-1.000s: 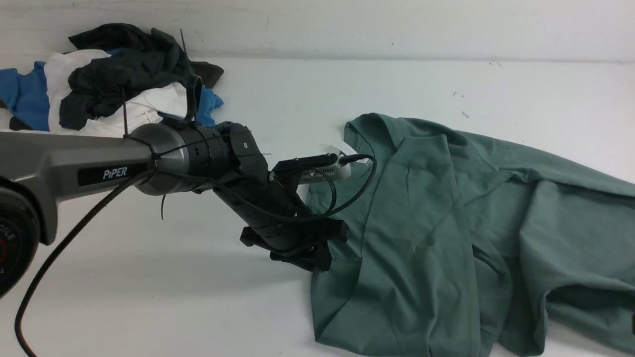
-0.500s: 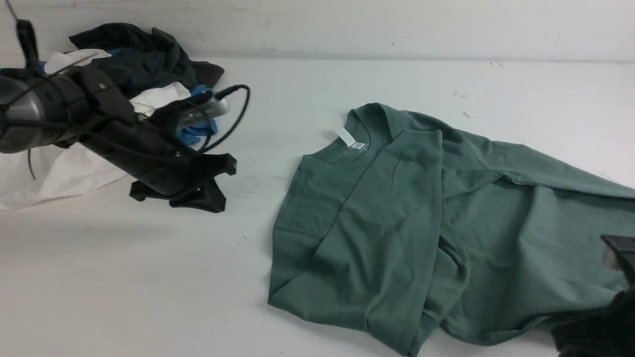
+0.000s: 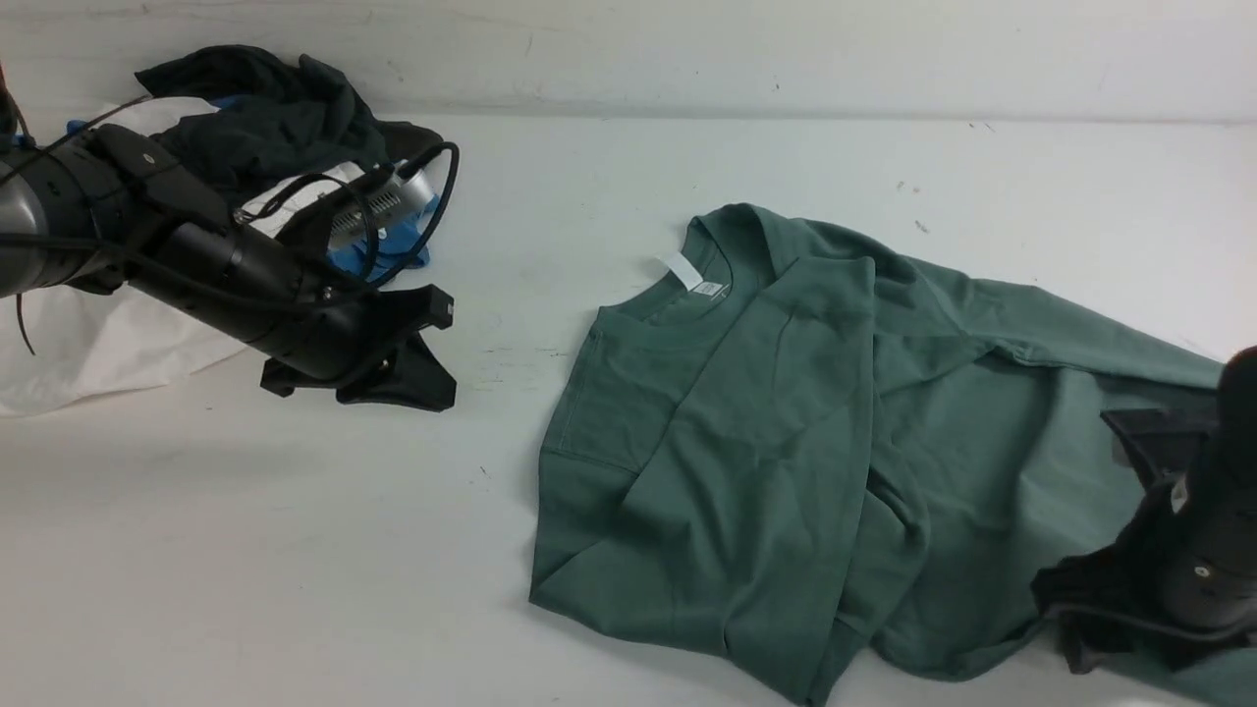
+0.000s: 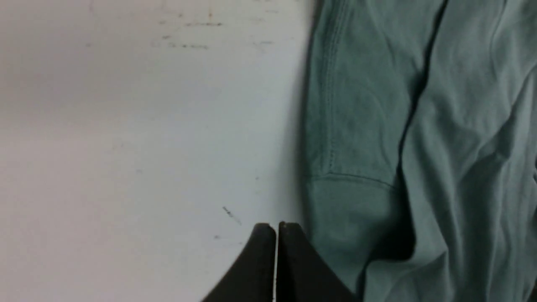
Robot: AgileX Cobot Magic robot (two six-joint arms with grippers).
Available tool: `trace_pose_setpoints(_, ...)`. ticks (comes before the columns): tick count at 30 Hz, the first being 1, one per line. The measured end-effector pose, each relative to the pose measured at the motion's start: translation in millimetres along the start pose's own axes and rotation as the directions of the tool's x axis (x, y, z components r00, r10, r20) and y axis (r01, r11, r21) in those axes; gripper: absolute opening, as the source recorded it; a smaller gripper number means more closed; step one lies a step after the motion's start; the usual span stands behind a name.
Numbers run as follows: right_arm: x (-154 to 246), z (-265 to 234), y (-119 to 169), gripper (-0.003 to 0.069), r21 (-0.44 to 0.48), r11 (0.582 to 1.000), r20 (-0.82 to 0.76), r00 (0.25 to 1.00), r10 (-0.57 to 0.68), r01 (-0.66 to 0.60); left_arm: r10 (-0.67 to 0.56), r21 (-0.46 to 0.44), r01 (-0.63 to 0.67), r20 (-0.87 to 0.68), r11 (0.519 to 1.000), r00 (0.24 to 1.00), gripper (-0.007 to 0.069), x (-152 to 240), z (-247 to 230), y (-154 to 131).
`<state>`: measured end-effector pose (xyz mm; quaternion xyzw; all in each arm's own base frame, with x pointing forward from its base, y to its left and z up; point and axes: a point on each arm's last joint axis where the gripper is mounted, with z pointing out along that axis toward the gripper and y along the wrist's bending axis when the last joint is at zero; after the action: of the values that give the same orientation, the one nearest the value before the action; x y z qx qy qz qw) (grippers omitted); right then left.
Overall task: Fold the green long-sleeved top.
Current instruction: Use both arms simultaneously to clamp the lower edge of the clothing fabric
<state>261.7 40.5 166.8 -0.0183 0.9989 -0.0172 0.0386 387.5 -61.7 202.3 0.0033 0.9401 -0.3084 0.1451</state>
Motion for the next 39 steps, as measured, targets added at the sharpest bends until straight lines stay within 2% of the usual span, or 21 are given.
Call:
trace_pose_setpoints(3, -5, 12, 1, 0.0444, 0.010, 1.000, -0.047, 0.999, -0.018, 0.018, 0.000, 0.016, 0.000, 0.007, 1.000, 1.000, -0.0004, -1, 0, -1)
trace_pose_setpoints(6, -6, 11, 1, 0.0279, 0.016, 0.999, -0.073, 0.996, -0.042, 0.044, -0.001, 0.024, 0.001, 0.000, 1.000, 1.000, -0.0004, 0, 0, -2)
trace_pose_setpoints(8, -1, 5, -1, 0.0116, 0.024, 0.997, -0.107, 0.992, -0.066, 0.069, 0.002, 0.026, -0.002, -0.004, 1.000, 1.000, -0.0004, 0, 0, -2)
trace_pose_setpoints(9, -1, 5, -1, 0.0104, 0.024, 0.997, -0.107, 0.992, -0.066, 0.069, 0.002, 0.026, -0.002, -0.004, 1.000, 1.000, -0.0004, 0, 0, -2)
trace_pose_setpoints(10, 6, -8, -3, 0.0030, 0.034, 0.996, -0.124, 0.990, -0.073, 0.077, 0.004, 0.027, -0.004, -0.007, 1.000, 1.000, -0.0004, 1, 0, -2)
trace_pose_setpoints(15, 36, -37, -15, 0.0013, 0.107, 0.990, -0.147, 0.986, -0.073, 0.089, 0.007, 0.035, -0.007, -0.021, 0.999, 1.000, -0.0004, 2, 0, -3)
trace_pose_setpoints(19, 65, -46, -28, 0.0013, 0.197, 0.978, -0.103, 0.993, -0.053, 0.073, 0.012, 0.042, -0.010, -0.033, 0.999, 0.999, -0.0004, 3, 0, -4)
trace_pose_setpoints(23, 92, -48, -36, 0.0013, 0.248, 0.966, -0.083, 0.995, -0.055, 0.074, 0.013, 0.048, -0.011, -0.046, 0.999, 0.999, -0.0004, 4, 0, -4)
trace_pose_setpoints(28, 124, -51, -51, 0.0043, 0.359, 0.930, -0.020, 0.997, -0.080, 0.082, 0.052, 0.084, -0.044, -0.093, 0.996, 0.994, -0.0004, 6, -4, -10)
trace_pose_setpoints(31, 131, -59, -58, 0.0120, 0.424, 0.901, 0.038, 0.993, -0.114, 0.087, 0.077, 0.110, -0.065, -0.111, 0.992, 0.991, -0.0004, 3, -8, -15)
trace_pose_setpoints(34, 134, -68, -64, 0.0251, 0.477, 0.875, 0.089, 0.986, -0.142, 0.083, 0.095, 0.132, -0.078, -0.130, 0.988, 0.987, -0.0004, 2, -12, -20)
trace_pose_setpoints(35, 134, -69, -64, 0.0260, 0.480, 0.874, 0.092, 0.985, -0.143, 0.083, 0.096, 0.133, -0.078, -0.131, 0.988, 0.987, -0.0004, 2, -12, -20)
trace_pose_setpoints(36, 134, -73, -66, 0.0350, 0.500, 0.863, 0.117, 0.981, -0.153, 0.075, 0.098, 0.137, -0.079, -0.136, 0.987, 0.986, -0.0004, 2, -13, -21)
trace_pose_setpoints(37, 134, -76, -67, 0.0396, 0.510, 0.858, 0.129, 0.979, -0.155, 0.069, 0.099, 0.141, -0.079, -0.144, 0.987, 0.985, -0.0003, 3, -13, -21)
trace_pose_setpoints(38, 134, -76, -68, 0.0405, 0.511, 0.857, 0.133, 0.979, -0.154, 0.066, 0.100, 0.142, -0.079, -0.146, 0.987, 0.984, -0.0003, 3, -13, -21)
trace_pose_setpoints(39, 131, -82, -68, 0.0459, 0.516, 0.855, 0.162, 0.977, -0.141, 0.038, 0.102, 0.145, -0.079, -0.156, 0.986, 0.982, -0.0001, 4, -13, -21)
